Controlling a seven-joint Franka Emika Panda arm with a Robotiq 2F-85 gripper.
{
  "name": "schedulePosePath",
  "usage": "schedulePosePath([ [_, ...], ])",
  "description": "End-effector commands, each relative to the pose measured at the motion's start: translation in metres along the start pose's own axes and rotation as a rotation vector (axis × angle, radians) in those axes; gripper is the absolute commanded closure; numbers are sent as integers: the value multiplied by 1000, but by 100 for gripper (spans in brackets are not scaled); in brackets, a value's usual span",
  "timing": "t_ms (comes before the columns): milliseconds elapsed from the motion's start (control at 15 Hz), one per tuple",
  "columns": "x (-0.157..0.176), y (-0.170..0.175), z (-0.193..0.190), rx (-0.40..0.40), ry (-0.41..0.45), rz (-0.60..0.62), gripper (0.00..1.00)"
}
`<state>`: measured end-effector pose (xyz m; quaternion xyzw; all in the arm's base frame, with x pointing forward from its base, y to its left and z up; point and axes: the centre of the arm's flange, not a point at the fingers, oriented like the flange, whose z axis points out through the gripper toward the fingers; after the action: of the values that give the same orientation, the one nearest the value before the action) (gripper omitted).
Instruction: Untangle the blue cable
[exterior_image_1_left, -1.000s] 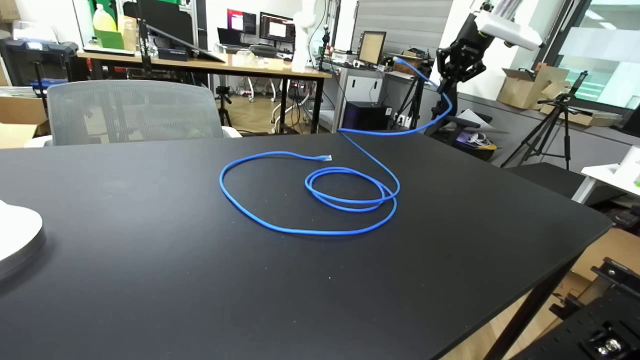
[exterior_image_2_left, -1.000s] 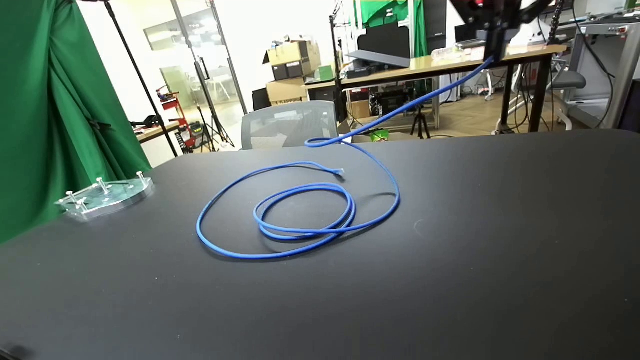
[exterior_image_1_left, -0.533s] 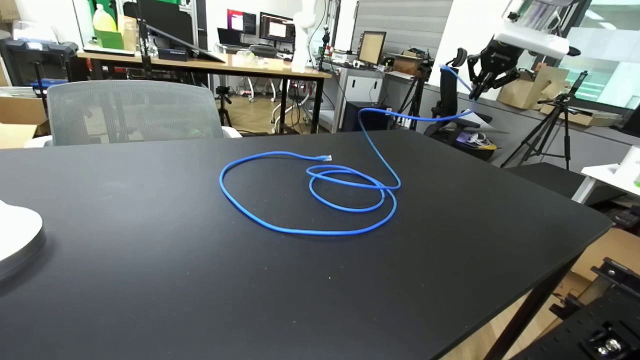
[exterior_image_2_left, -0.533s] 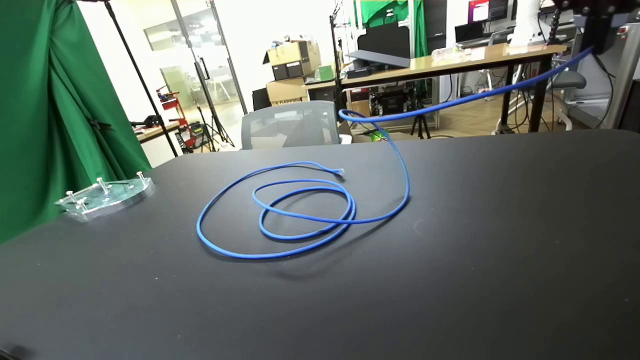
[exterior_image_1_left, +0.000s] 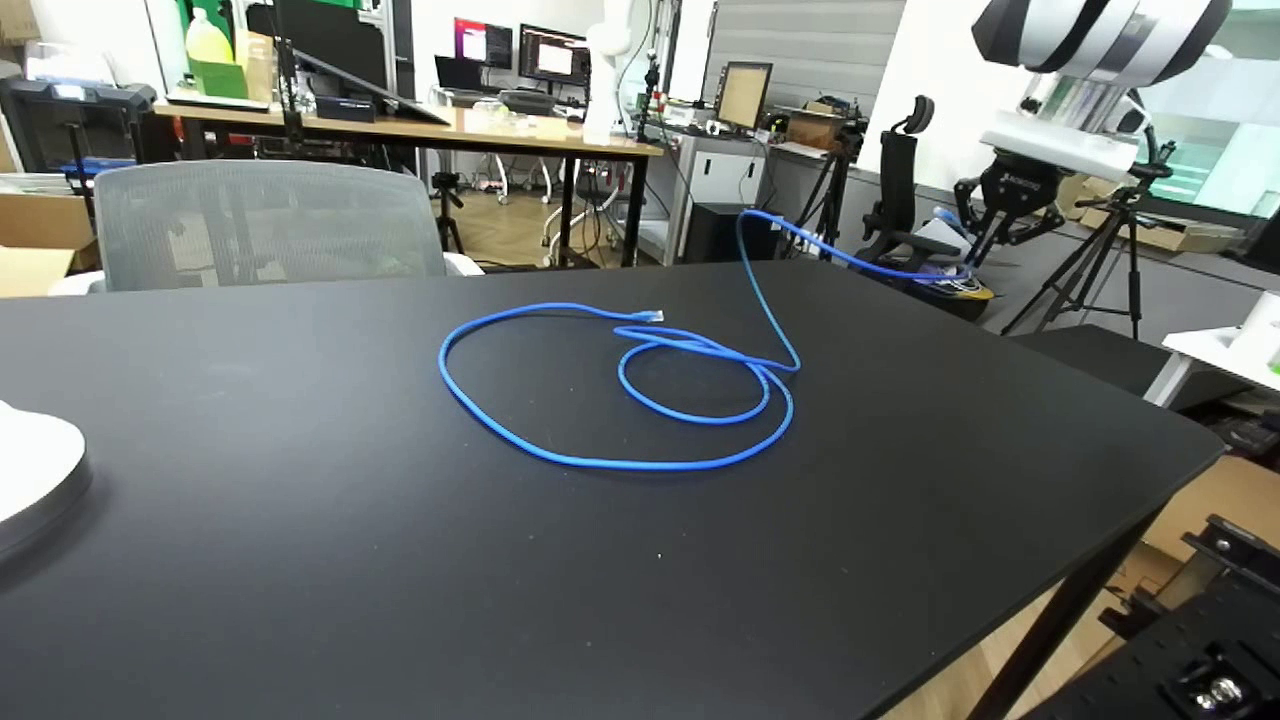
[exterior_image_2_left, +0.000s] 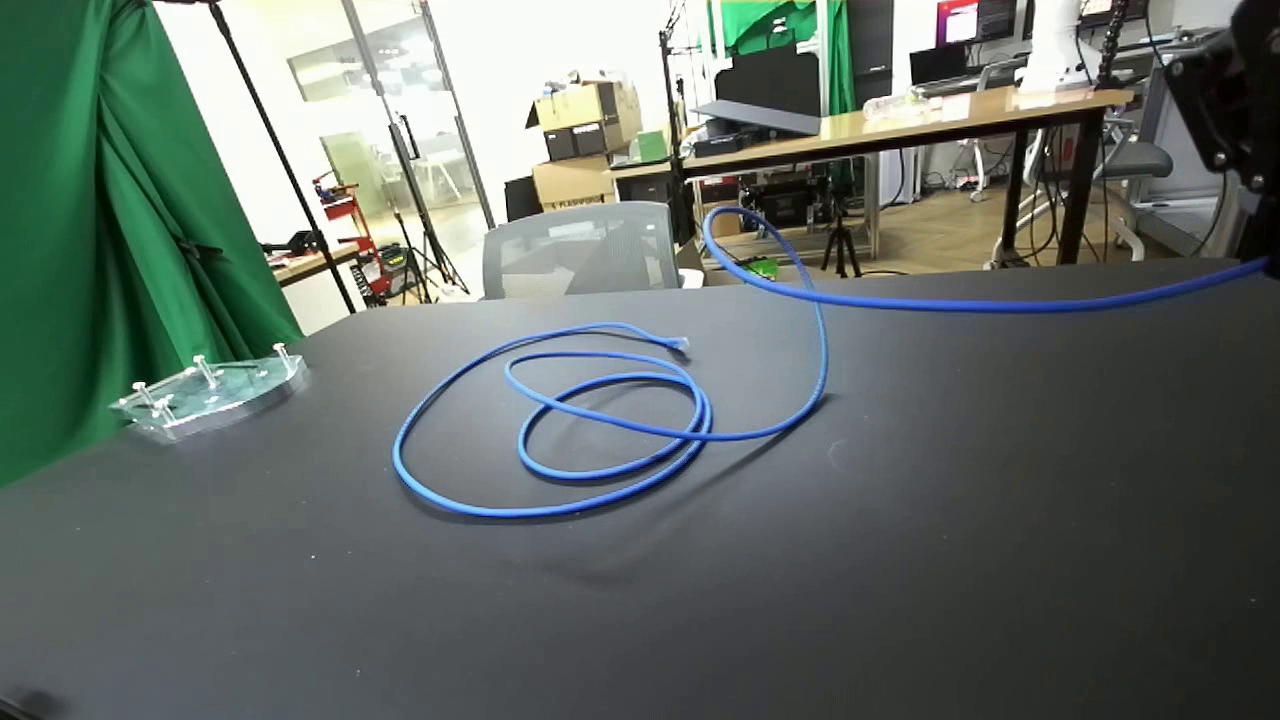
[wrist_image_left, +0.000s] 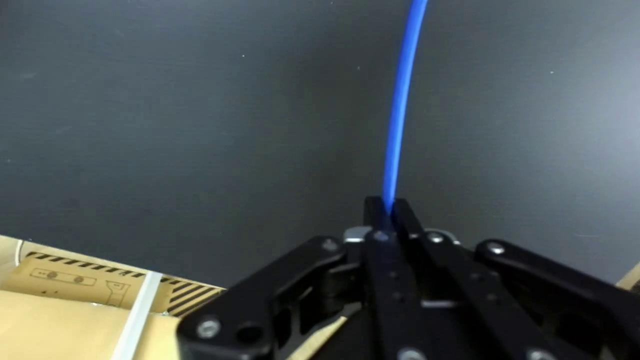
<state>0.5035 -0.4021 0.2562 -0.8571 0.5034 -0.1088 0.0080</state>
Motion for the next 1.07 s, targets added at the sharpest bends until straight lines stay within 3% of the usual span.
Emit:
schedulePosePath([
  [0,15,14,22,-35,-19,135,98],
  [867,25,43,83,-110,-121,273,98],
  [933,26,44,86,-114,-132,276,68],
  [1000,27,45,88,-117,-139,279,67],
])
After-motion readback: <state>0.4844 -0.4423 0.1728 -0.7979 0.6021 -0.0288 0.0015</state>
